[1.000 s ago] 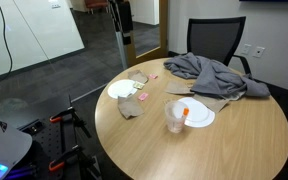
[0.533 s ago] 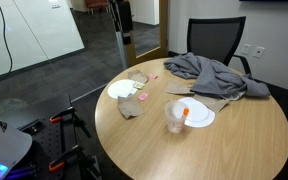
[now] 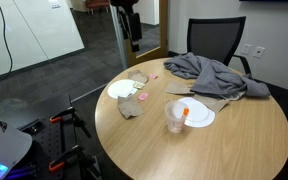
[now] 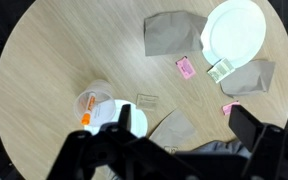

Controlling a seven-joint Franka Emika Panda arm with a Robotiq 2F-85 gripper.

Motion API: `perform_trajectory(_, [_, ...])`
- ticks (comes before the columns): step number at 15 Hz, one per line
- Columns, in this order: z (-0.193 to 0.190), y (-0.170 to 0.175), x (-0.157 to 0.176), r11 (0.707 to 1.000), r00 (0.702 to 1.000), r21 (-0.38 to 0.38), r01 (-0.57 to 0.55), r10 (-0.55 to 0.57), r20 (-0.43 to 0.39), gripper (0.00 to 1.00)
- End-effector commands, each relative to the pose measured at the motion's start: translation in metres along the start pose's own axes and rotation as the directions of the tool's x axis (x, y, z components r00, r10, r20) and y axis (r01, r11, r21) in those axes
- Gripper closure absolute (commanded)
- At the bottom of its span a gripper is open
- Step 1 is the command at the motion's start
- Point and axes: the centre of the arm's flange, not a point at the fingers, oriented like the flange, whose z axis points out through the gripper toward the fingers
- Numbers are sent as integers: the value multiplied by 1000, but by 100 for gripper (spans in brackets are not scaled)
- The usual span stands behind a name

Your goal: Pick up the marker from the cup and place it on the table

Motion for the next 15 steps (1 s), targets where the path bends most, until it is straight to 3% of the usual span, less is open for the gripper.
perform_trajectory(1, [23,6,33,998,999,-41,-51,50,-21,0])
perform_trajectory(6, [48,21,64,989,993,-91,-118,117,-21,0])
perform_trajectory(15, [86,68,96,942,956,-163,-293,291,-38,0])
